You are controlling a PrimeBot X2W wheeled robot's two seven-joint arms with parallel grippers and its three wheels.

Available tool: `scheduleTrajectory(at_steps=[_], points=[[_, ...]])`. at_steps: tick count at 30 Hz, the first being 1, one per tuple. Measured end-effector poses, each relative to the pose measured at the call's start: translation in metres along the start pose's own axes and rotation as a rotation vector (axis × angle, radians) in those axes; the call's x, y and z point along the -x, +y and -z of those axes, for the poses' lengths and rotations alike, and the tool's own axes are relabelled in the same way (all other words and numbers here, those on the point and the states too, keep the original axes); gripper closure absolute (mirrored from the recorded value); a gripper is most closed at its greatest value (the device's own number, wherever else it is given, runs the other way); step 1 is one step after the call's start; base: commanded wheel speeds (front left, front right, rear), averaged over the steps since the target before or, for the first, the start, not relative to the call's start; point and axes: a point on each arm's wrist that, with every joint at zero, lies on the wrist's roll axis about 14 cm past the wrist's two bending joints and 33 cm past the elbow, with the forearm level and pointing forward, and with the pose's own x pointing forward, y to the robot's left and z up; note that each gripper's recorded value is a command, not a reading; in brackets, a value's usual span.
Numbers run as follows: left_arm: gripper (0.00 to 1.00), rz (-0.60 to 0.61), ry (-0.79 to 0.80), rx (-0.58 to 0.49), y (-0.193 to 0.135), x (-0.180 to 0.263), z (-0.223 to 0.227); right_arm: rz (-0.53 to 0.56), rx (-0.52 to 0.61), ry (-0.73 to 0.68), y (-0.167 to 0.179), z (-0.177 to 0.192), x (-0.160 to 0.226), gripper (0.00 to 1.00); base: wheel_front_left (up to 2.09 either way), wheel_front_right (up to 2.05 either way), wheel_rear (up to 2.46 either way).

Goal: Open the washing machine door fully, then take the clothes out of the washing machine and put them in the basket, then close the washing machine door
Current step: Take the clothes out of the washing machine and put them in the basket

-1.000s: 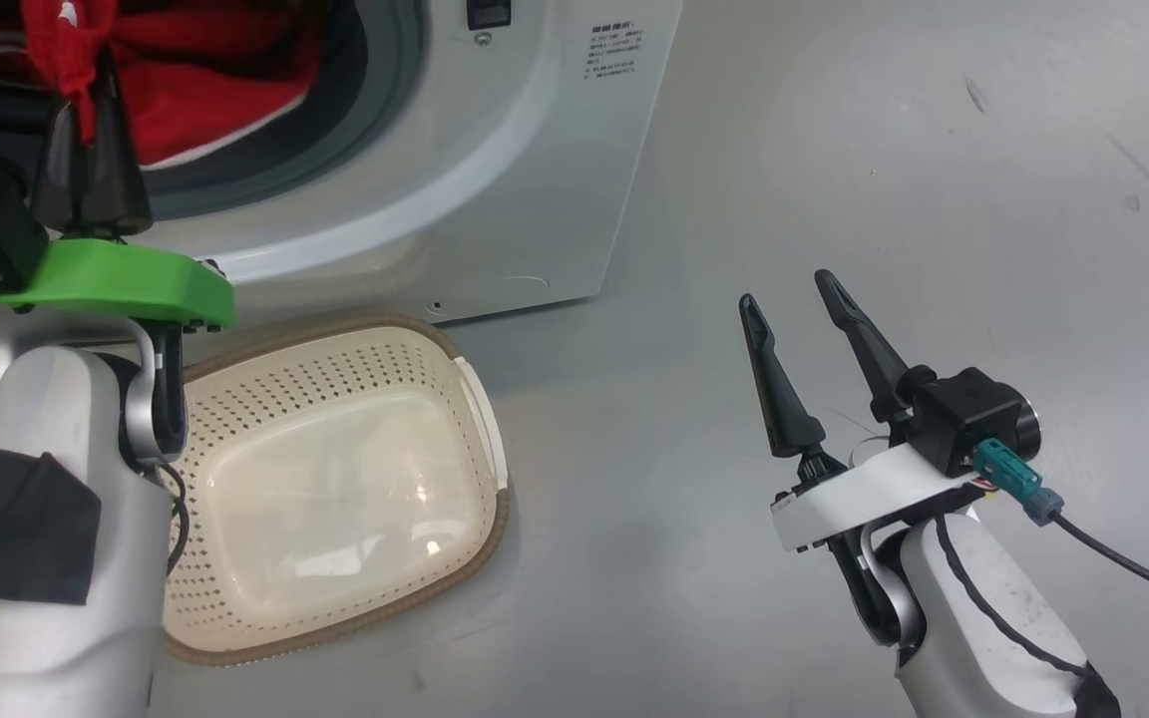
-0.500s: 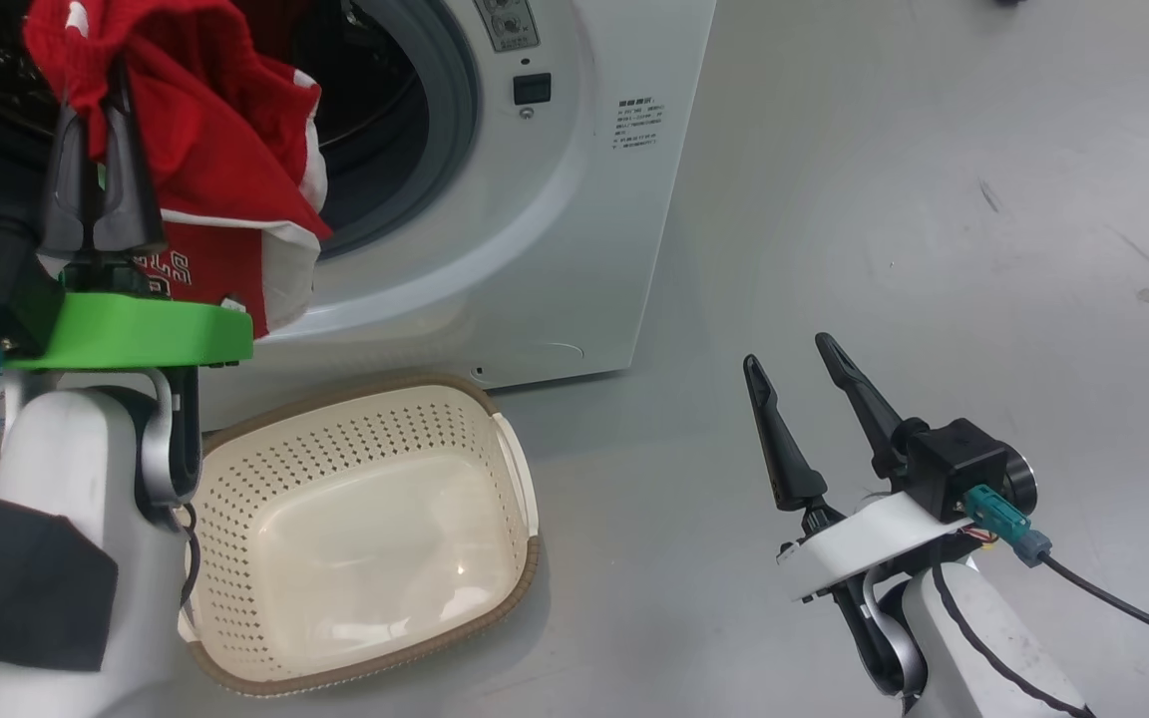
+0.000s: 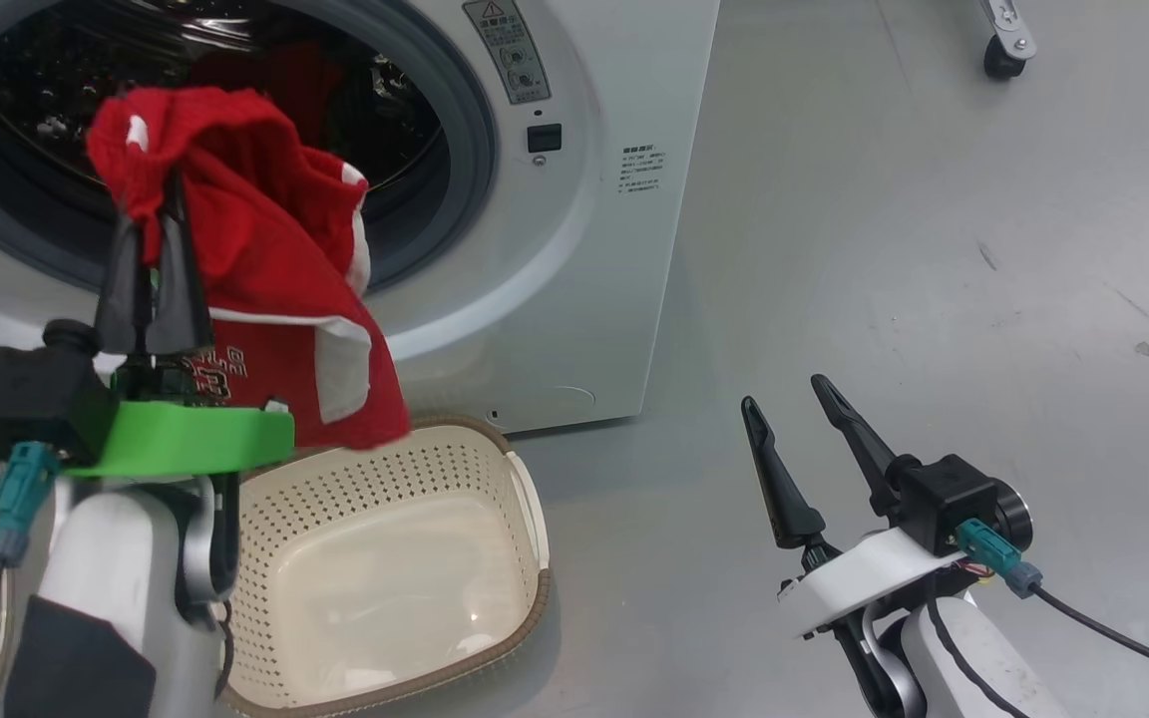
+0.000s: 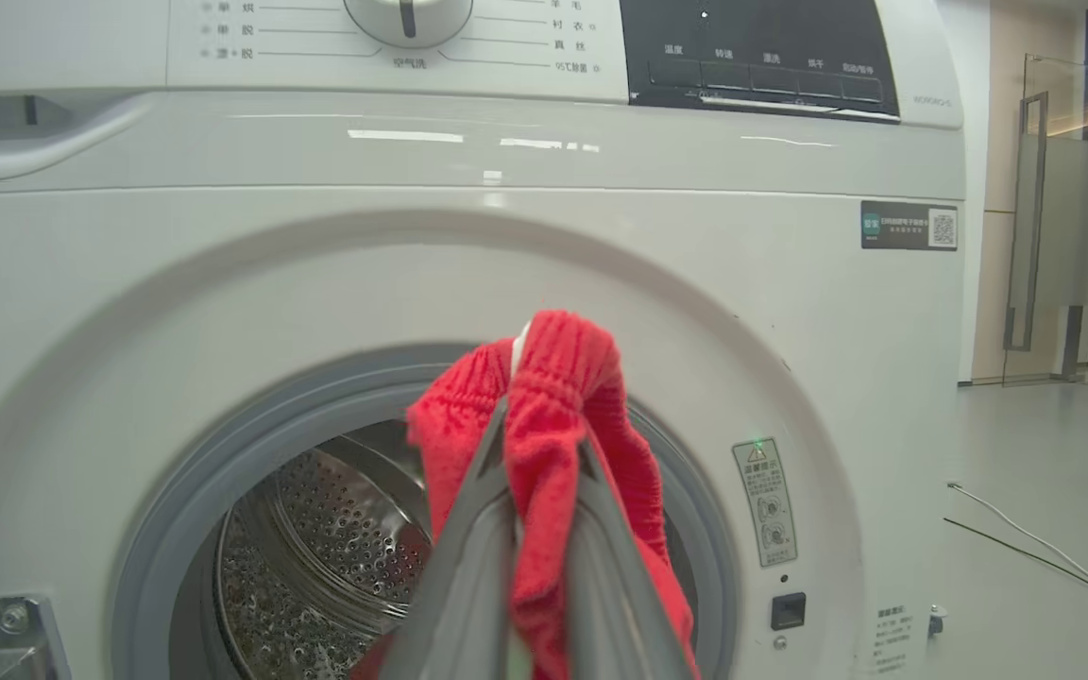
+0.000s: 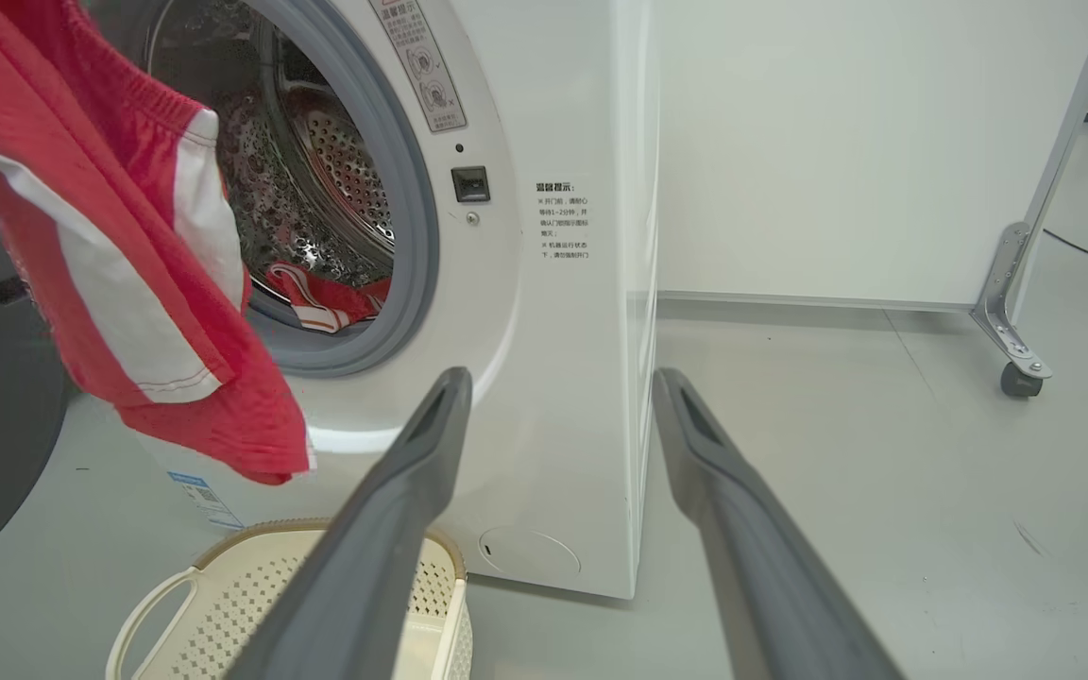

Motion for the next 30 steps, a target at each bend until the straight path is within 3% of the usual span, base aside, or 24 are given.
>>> scheduleTrajectory(at_steps=[17,30], points=[[1.00,-0.099,0.396,0.097,0.014,0.070,0.106,0.011,-0.001,0.028,-0.006,0.012,-0.006,0.00,0.00,0.00,0.00],[1.00,-0.146,0.745,0.140,0.023,0.126,0.209,0.010,-0.007,0.039,-0.016,0.022,-0.034,0.00,0.00,0.00,0.00]])
